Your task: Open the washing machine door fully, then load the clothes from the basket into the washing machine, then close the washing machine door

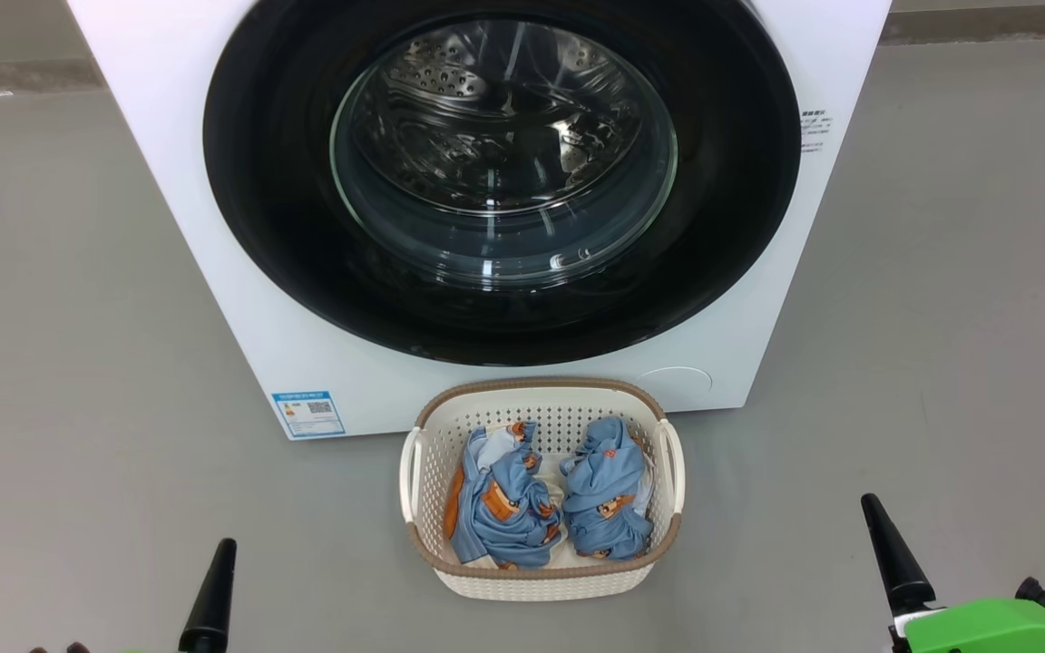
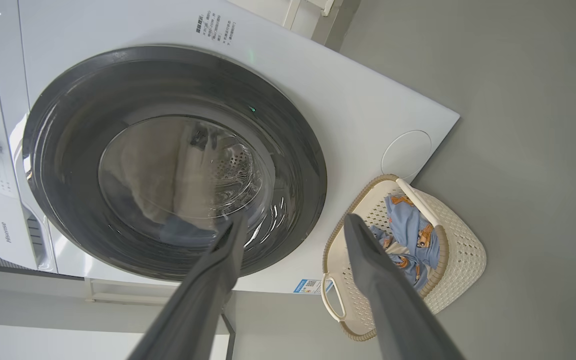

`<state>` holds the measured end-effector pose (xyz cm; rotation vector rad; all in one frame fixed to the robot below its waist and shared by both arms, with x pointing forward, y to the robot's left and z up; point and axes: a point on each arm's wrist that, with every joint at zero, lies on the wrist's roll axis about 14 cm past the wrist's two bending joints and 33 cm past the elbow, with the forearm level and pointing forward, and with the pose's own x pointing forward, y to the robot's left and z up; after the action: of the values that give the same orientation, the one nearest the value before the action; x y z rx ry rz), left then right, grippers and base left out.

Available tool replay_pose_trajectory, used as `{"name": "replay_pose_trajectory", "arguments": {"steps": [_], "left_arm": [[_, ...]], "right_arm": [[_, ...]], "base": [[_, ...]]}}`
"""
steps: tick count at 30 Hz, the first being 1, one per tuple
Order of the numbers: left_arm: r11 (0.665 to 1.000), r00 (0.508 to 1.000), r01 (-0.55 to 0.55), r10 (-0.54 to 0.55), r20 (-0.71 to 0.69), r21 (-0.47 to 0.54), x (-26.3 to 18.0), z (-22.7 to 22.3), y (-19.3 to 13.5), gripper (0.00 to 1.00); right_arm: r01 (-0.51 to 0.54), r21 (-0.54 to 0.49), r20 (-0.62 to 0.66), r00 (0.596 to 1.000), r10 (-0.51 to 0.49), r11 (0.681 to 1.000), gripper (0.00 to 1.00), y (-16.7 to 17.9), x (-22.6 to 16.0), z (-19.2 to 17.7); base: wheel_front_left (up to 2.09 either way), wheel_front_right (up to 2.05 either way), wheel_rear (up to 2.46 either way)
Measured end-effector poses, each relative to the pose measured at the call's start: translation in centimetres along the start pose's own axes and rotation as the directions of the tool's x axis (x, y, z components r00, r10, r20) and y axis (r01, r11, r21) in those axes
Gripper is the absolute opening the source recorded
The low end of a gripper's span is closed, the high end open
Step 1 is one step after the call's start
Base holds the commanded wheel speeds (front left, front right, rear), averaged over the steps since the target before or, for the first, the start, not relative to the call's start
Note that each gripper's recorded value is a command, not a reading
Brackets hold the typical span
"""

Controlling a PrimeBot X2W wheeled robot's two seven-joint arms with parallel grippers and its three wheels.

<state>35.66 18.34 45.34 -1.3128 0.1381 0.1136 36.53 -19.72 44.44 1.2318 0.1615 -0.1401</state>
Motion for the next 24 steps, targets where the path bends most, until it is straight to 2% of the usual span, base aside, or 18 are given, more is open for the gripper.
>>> {"name": "replay_pose_trajectory", "arguments": {"steps": [11, 24], "left_arm": [[0.986, 1.000, 0.010, -0.010, 0.000, 0.166, -0.02, 0.19, -0.23, 1.00], [0.943, 0.999, 0.023, -0.032, 0.020, 0.332, 0.03, 0.49, -0.70, 1.00]], "right_arm": [[-0.009, -0.144, -0.014, 1.000, 0.007, 0.990, 1.00, 0.21, 0.26, -0.37], [-0.039, -0.325, -0.019, 0.999, 0.035, 0.945, 1.00, 0.96, 0.77, -0.39]], "base": [[0.00, 0.00, 0.00], [0.00, 0.00, 0.00]]}}
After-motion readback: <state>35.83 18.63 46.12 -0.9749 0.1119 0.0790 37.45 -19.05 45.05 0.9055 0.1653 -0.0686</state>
